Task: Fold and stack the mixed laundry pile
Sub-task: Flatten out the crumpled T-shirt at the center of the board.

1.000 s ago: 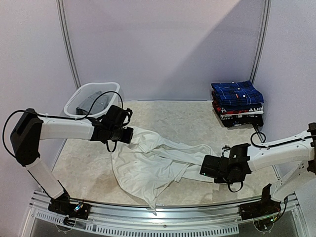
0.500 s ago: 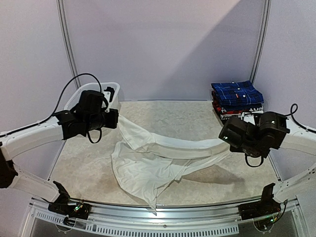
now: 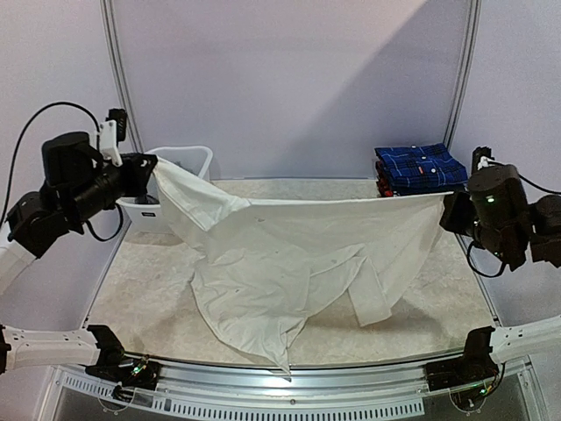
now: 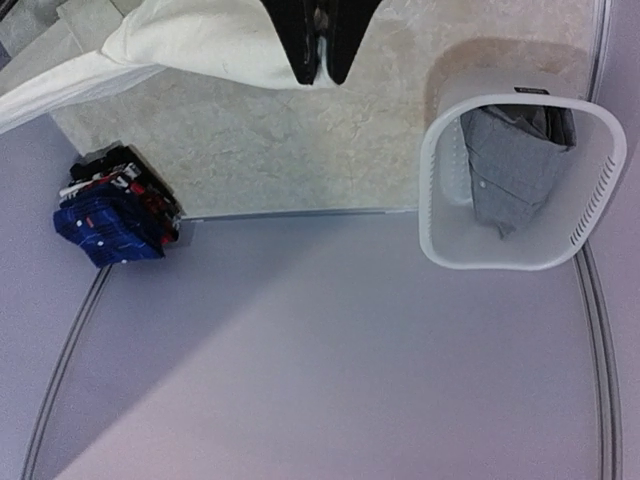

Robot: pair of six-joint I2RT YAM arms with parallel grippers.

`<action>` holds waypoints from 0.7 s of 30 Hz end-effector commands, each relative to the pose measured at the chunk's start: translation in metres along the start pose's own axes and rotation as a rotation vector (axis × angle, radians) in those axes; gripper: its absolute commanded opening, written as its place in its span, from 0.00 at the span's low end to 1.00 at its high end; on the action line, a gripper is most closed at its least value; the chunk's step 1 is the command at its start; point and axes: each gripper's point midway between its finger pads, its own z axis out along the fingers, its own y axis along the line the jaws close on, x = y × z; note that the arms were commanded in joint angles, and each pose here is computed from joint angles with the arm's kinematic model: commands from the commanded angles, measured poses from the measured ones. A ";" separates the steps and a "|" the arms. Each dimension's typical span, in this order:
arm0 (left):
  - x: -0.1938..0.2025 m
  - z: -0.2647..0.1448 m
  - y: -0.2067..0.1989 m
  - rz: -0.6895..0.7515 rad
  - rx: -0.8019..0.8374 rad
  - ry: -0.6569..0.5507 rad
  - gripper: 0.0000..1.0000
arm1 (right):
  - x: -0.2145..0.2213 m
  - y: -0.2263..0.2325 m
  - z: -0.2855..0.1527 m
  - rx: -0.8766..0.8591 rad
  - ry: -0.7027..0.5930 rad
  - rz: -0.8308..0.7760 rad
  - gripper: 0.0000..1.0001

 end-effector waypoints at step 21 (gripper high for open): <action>-0.234 -0.140 -0.057 0.086 0.335 -0.437 0.00 | -0.224 0.081 -0.149 -0.635 -0.465 -0.138 0.00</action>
